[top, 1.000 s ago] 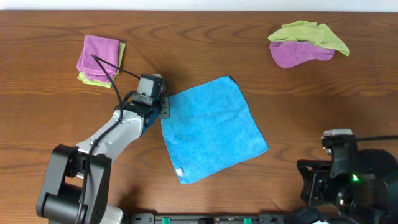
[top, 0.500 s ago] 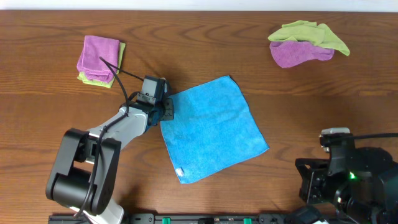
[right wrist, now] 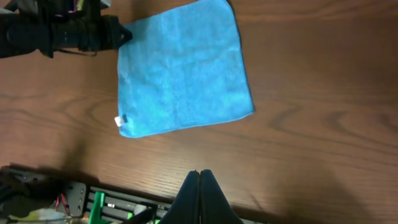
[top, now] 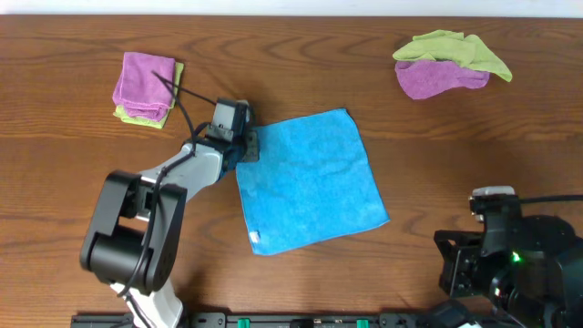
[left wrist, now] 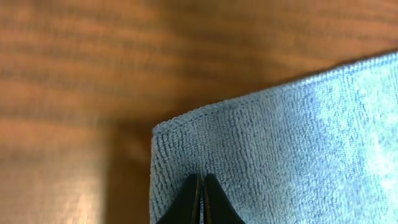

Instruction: Fold the cloth

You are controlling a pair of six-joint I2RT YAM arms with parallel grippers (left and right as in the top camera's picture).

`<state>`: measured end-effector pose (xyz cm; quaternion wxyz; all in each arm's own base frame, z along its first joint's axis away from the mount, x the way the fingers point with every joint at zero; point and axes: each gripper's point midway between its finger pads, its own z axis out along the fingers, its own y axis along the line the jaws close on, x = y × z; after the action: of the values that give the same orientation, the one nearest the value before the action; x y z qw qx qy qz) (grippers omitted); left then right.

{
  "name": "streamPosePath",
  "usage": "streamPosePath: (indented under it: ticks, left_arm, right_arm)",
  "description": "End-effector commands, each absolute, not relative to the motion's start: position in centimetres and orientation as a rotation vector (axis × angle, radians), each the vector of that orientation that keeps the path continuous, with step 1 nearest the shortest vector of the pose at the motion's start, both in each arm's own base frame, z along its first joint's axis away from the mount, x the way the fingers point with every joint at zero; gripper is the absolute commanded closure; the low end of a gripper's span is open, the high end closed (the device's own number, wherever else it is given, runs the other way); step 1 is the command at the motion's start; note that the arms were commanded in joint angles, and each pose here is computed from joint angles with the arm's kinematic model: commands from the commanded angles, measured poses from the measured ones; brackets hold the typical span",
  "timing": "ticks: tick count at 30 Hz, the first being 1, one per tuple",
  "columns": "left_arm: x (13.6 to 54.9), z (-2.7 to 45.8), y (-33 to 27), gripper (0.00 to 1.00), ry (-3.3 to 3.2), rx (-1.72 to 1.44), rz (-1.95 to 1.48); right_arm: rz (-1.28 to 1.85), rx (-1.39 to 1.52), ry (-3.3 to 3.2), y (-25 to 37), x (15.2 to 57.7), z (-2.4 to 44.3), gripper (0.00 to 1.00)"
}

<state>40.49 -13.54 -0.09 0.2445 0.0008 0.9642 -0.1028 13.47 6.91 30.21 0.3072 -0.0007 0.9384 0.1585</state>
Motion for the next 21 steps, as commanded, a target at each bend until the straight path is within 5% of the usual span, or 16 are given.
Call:
streamPosePath:
  ticks: [1,21]
  left_arm:
    - [41.1,-1.6,-13.3,0.94,2.676,0.066,-0.213]
    - [44.5,-0.7,-14.0,0.94,2.815,0.279,-0.099]
  right_arm:
    - [0.396,-0.015,2.473,6.8,13.8,30.2,0.98]
    - [0.374,-0.006,2.47,6.5,13.9,30.1,0.98]
